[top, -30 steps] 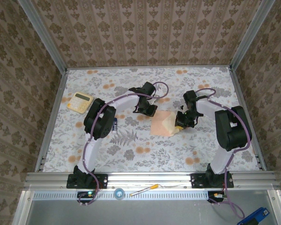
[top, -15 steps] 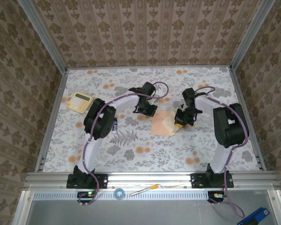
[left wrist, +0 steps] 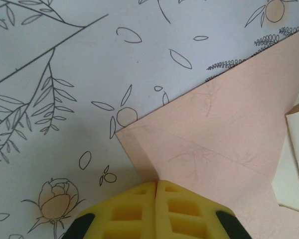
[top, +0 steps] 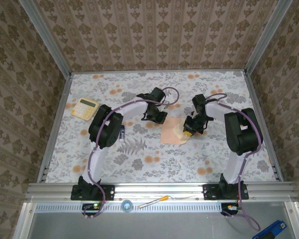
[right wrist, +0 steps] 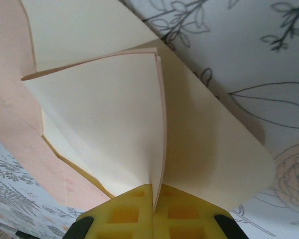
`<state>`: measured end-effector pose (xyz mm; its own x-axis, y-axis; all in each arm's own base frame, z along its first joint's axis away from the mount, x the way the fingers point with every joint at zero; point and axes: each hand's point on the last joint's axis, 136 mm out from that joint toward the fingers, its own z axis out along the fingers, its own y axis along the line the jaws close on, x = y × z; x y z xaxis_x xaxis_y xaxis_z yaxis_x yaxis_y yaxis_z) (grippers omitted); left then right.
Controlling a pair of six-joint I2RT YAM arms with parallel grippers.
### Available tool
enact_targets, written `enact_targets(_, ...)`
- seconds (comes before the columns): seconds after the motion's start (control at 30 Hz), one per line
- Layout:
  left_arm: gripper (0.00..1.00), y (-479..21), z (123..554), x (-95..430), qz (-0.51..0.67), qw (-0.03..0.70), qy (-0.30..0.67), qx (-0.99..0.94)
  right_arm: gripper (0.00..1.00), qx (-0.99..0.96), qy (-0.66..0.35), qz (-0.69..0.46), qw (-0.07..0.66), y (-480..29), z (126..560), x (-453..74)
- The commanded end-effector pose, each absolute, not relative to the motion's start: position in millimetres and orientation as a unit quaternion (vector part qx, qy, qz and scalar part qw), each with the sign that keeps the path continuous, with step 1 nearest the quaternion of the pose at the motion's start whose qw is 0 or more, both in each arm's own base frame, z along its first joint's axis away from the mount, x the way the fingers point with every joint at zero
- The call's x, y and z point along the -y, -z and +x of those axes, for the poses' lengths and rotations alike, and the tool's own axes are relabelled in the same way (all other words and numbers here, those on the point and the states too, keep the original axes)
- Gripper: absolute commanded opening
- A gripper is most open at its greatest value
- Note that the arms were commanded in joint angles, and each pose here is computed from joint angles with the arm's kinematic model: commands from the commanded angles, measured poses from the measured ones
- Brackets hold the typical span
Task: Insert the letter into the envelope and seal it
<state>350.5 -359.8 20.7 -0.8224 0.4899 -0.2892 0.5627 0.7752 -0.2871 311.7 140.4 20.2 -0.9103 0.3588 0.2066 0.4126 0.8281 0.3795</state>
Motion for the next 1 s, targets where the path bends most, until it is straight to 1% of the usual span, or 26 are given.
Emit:
enact_targets(0.0, 0.00, 33, 312, 329, 0.271, 0.010, 0.123, -0.955, 0.00, 0.949, 0.231, -0.208, 0.059, -27, 321, -150)
enact_targets(0.17, 0.00, 34, 312, 329, 0.271, 0.010, 0.123, -0.955, 0.00, 0.946, 0.236, -0.213, 0.065, -23, 320, -153)
enact_targets(0.63, 0.00, 36, 310, 328, 0.256, 0.011, 0.122, -0.959, 0.00, 0.939, 0.201, -0.270, 0.071, -16, 312, -125)
enact_targets(0.97, 0.00, 36, 310, 327, 0.258, 0.012, 0.121, -0.958, 0.00, 0.940, 0.189, -0.278, 0.061, -23, 314, -118)
